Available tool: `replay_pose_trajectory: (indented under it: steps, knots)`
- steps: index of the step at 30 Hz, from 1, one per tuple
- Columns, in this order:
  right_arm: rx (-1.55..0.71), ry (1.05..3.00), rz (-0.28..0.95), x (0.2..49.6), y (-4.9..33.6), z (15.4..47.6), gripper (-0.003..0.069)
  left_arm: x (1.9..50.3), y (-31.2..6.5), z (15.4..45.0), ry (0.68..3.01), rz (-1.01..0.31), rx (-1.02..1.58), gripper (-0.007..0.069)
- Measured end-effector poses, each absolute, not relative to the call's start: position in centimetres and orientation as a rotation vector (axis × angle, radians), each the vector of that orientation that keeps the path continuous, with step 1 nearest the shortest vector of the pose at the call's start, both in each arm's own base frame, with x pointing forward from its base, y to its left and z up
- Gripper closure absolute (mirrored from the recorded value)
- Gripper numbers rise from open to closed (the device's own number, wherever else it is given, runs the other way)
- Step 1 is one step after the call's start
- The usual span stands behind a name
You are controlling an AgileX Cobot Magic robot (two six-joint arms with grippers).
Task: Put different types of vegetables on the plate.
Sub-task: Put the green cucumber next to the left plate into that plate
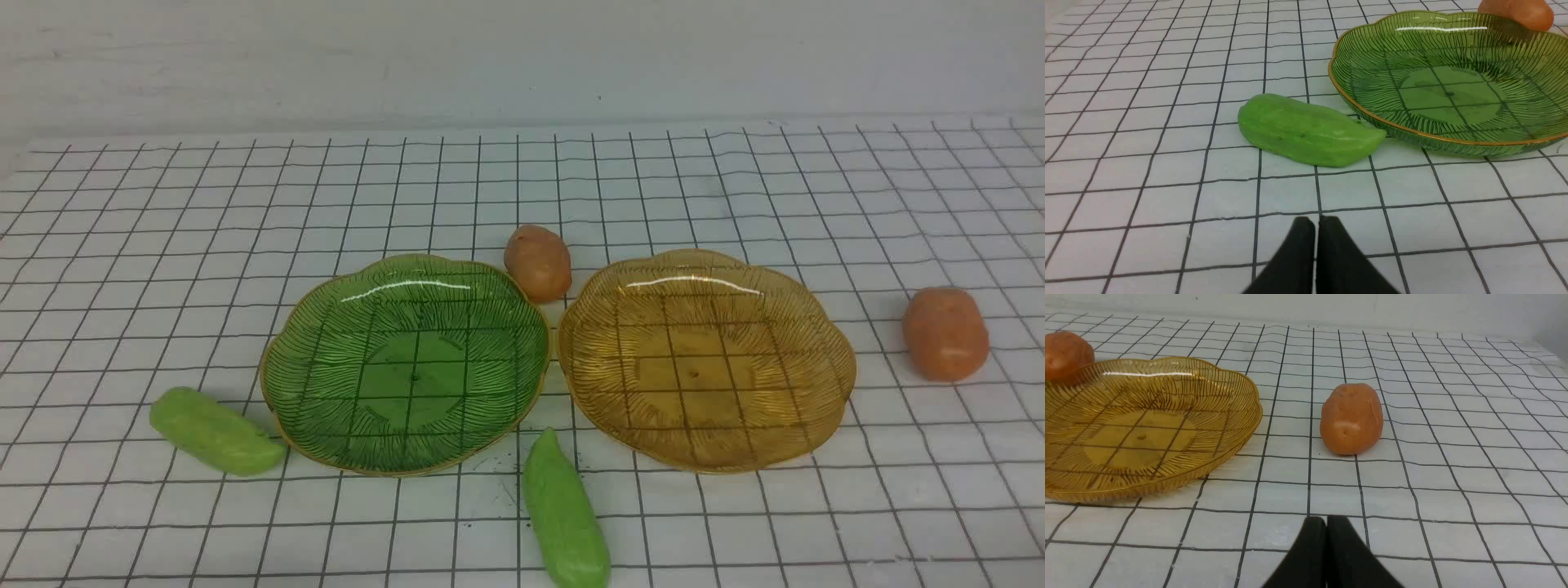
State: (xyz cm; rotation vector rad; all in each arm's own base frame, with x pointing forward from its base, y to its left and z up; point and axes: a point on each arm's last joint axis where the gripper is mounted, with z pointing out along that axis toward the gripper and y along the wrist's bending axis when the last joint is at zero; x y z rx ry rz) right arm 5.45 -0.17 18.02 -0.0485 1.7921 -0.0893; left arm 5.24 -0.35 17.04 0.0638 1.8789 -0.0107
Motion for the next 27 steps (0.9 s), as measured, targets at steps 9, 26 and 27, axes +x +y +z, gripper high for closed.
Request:
replay_pose_trajectory:
  steps: [9, 26, 27]
  knots:
    - [-0.048, 1.792, -0.089, 5.45, -0.17, 18.02, 0.0673, 5.24, -0.35, 17.04, 1.879, -0.011, 0.064, 0.0633]
    - [-0.048, 1.792, -0.089, 5.45, -0.17, 18.02, 0.0673, 5.34, -0.48, 17.37, 1.839, -0.067, 0.017, 0.0633]
    - [-0.048, 1.792, -0.089, 5.45, -0.17, 18.02, 0.0673, 5.40, -0.56, 17.62, 1.812, -0.102, -0.012, 0.0633]
